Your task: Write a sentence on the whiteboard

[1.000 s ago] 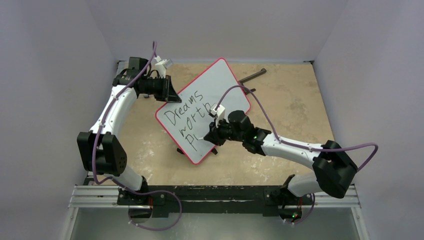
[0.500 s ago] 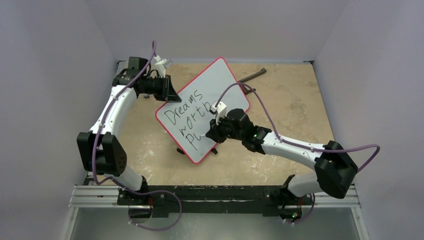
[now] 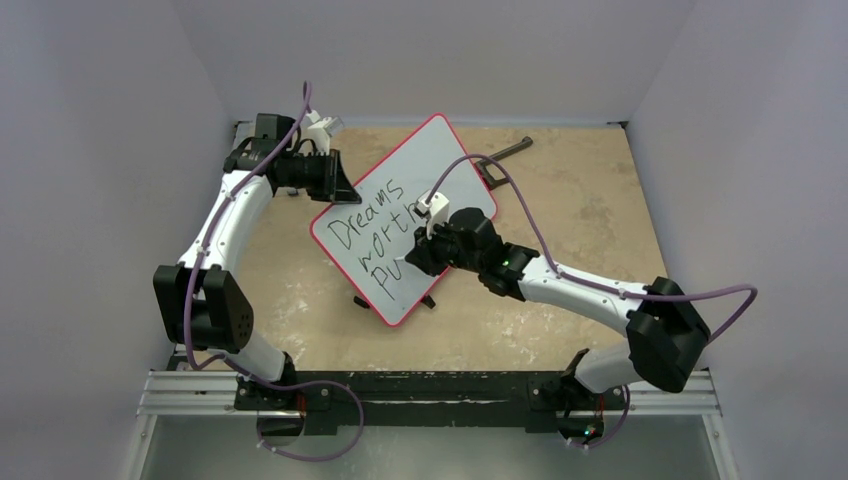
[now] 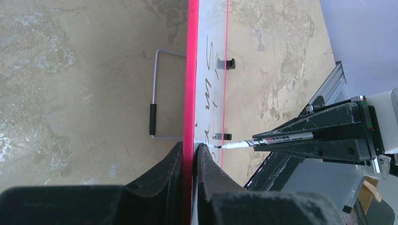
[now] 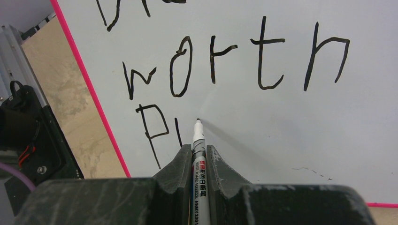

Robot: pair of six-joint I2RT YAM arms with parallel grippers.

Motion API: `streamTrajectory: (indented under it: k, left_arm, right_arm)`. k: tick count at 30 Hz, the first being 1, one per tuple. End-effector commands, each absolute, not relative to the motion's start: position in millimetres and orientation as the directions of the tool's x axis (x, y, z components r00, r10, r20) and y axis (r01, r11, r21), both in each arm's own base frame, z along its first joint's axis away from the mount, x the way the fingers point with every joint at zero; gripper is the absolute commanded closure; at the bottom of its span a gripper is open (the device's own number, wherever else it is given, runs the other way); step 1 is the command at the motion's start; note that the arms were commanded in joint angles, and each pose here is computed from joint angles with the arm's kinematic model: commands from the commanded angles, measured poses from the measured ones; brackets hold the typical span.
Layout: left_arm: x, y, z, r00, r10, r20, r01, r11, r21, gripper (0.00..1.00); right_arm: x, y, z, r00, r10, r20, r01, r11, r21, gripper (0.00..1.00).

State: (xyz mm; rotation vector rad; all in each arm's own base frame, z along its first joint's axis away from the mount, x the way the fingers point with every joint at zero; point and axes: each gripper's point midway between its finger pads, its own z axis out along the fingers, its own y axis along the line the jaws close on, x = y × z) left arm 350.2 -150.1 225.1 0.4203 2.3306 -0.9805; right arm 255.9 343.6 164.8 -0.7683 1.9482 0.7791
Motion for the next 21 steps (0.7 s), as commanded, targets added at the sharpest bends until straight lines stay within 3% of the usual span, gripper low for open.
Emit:
streamTrajectory:
  k: [1,12,21]
  left_arm:
    - [365.3,-135.5,244.2,-0.706,0.066,-0.705,0.51,0.739,-0.441,1.0]
    - [365.5,-135.0,245.5,-0.704,0.065,-0.707,0.509,0.741,-0.439,1.0]
    - [364.3,-136.0,246.8,-0.703,0.063,-0.709,0.513,0.736,-0.443,1.0]
  right_arm:
    - [261.7,337.9,162.8,-0.403,-0.218,-0.889,-0.75,0.635,0.184,1.0]
    - [243.2,318.7,131.9,-0.458,-0.242,-0.856,-0.733,0.648,0.209,1.0]
    - [248.0,325.4,172.7,-0.409,-0.197,-0.891,-0.749,0.63,0.205,1.0]
